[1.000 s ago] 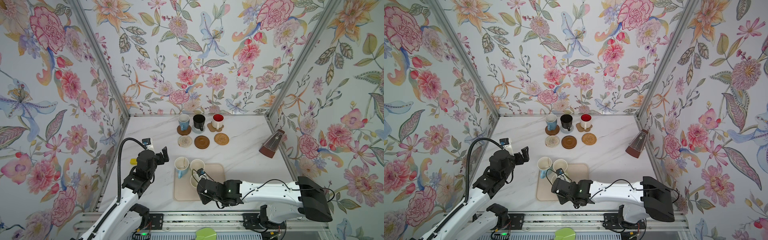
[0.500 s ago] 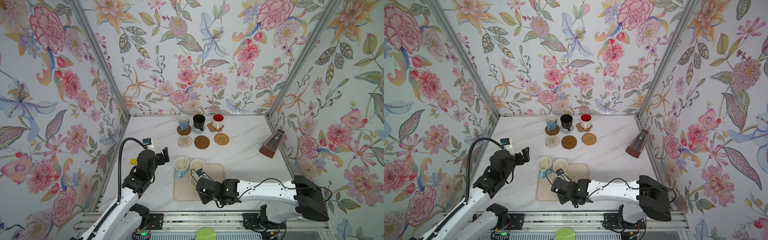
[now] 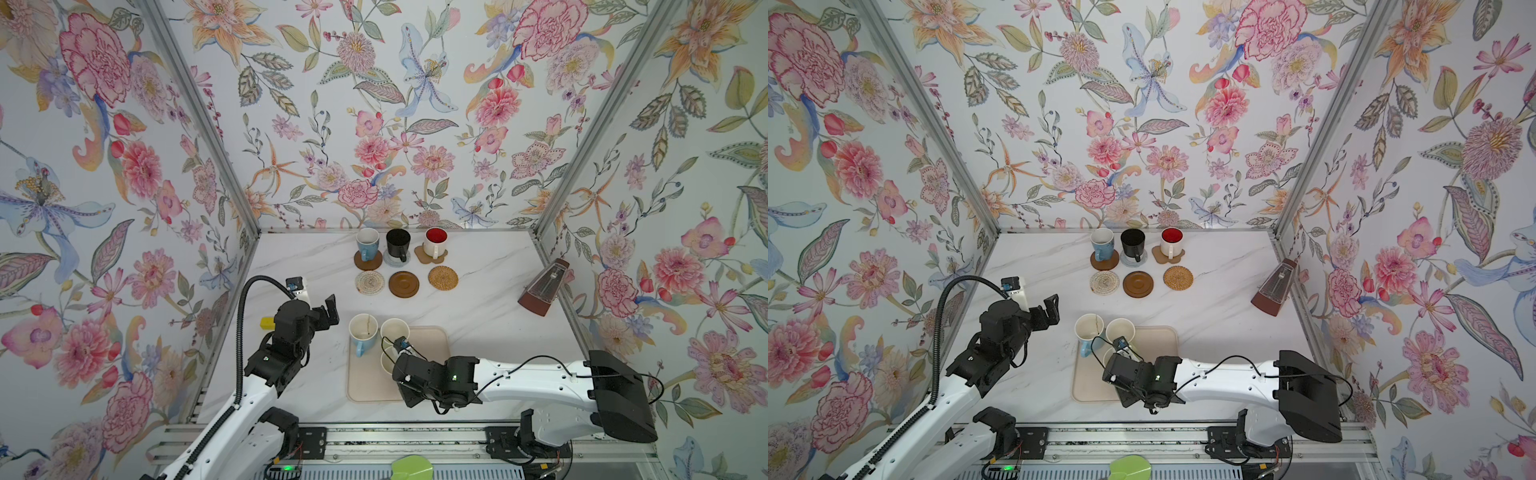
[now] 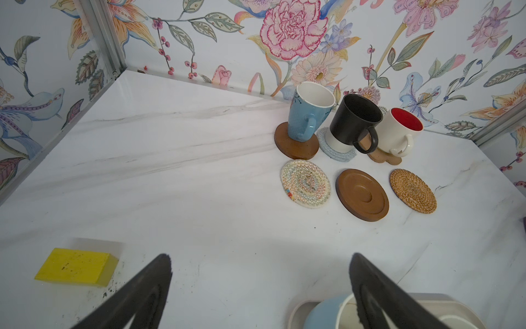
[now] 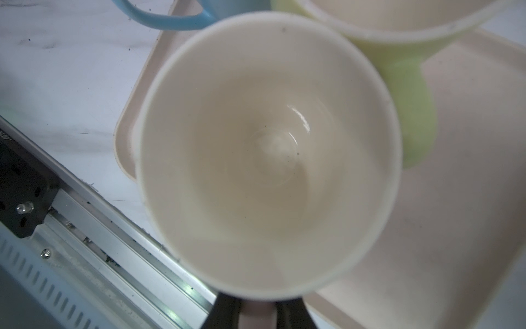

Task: Place cups on coasters
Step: Pick up the cup from the tray.

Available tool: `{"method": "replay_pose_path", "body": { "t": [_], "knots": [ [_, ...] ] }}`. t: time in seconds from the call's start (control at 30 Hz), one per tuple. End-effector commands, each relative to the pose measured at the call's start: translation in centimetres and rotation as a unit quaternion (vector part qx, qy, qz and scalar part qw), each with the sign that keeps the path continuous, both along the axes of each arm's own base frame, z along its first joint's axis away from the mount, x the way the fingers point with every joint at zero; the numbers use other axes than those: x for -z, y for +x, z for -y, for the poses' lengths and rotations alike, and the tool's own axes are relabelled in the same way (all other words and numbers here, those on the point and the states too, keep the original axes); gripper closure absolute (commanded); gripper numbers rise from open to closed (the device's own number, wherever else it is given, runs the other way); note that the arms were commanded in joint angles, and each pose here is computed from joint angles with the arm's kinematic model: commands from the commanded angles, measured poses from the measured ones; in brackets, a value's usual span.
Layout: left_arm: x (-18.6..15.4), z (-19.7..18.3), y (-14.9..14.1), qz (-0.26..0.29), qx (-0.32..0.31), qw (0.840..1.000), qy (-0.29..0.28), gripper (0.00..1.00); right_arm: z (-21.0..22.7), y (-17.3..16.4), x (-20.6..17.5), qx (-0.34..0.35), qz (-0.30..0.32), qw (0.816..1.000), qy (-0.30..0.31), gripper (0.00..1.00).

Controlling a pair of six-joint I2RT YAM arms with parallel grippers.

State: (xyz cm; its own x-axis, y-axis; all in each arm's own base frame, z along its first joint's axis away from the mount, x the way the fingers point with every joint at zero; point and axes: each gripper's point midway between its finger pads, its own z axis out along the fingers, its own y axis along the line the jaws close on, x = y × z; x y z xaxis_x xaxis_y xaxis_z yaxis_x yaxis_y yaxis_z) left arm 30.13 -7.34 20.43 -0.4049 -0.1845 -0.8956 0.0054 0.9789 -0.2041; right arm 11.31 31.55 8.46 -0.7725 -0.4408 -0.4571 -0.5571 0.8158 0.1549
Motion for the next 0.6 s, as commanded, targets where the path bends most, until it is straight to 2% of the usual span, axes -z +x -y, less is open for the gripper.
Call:
{"method": "replay_pose_path", "body": {
  "t": [0.0,0.23,0.57],
  "knots": [
    [0.5,0.0,-0.2,-0.003,0.001,1.000,-0.002,0.01,0.3,-0.3,-1.5,-0.014,0.001,1.000,-0.005,0.99],
    [0.3,-0.3,-0.2,0.002,-0.009,1.000,-0.002,0.01,2.0,-0.5,-3.1,-0.013,0.005,1.000,0.003,1.00],
    [-0.2,-0.4,0.3,0.014,-0.020,1.000,-0.012,0.01,5.6,-0.4,-4.5,0.029,0.008,1.000,-0.008,1.00]
  ]
}}
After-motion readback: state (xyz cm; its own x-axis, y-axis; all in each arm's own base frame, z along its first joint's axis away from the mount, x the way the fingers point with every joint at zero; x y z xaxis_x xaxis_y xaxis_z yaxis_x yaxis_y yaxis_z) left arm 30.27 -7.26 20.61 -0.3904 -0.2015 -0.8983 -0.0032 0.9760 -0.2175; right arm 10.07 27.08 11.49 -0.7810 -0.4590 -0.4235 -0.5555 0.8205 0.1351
